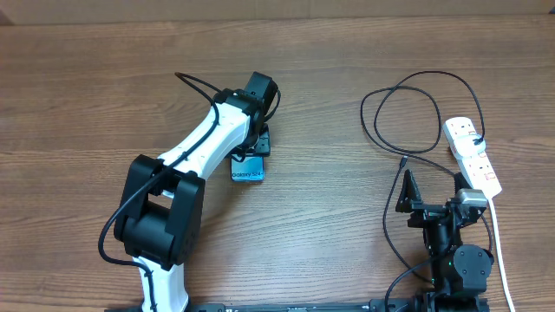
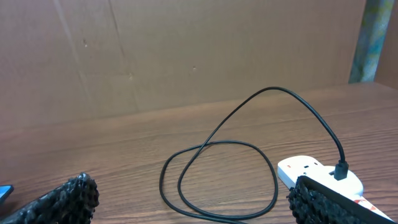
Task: Plug charger to phone and switch on socket
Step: 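Lift the phone with the left gripper and tilt it upright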
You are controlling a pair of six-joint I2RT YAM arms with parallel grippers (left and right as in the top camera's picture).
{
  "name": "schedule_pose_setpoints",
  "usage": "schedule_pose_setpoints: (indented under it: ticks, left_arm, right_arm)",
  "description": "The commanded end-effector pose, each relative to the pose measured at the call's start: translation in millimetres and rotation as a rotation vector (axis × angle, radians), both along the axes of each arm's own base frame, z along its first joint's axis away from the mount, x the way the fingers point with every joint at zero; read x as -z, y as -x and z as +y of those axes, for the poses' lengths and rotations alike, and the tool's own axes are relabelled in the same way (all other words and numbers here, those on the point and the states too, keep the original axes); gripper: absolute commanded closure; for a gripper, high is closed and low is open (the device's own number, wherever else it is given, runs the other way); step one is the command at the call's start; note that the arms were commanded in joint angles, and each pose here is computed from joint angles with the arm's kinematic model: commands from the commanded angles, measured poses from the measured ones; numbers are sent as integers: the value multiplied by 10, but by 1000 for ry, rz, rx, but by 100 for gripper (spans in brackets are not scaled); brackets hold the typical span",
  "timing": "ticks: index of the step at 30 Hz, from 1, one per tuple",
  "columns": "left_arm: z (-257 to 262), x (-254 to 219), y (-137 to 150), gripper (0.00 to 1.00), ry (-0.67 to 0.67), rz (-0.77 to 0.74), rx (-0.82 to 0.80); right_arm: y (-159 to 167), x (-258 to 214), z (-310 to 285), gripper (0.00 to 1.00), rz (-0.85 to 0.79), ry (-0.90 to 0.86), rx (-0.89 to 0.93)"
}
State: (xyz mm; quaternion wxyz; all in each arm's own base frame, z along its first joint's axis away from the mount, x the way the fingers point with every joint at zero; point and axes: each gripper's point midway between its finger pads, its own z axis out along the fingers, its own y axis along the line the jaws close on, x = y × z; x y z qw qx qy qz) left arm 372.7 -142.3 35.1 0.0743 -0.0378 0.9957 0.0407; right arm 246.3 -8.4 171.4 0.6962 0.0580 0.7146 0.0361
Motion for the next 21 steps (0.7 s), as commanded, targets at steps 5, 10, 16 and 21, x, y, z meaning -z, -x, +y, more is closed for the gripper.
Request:
schedule_pose_setpoints:
  ticks: [5, 10, 16, 21]
  left_arm:
    - [-113, -307, -155, 43, 47, -23, 17]
    - [-263, -461, -102, 43, 129, 18, 28]
    - [-447, -604, -8, 43, 236, 75, 40]
    - [-575, -633, 127, 43, 319, 142, 35]
  right_arm:
    - [-3, 24, -6, 0, -1, 4, 1]
    - [-3, 24, -6, 0, -1, 4, 1]
    - [-3, 24, -6, 0, -1, 4, 1]
    - [-3, 24, -6, 0, -1, 4, 1]
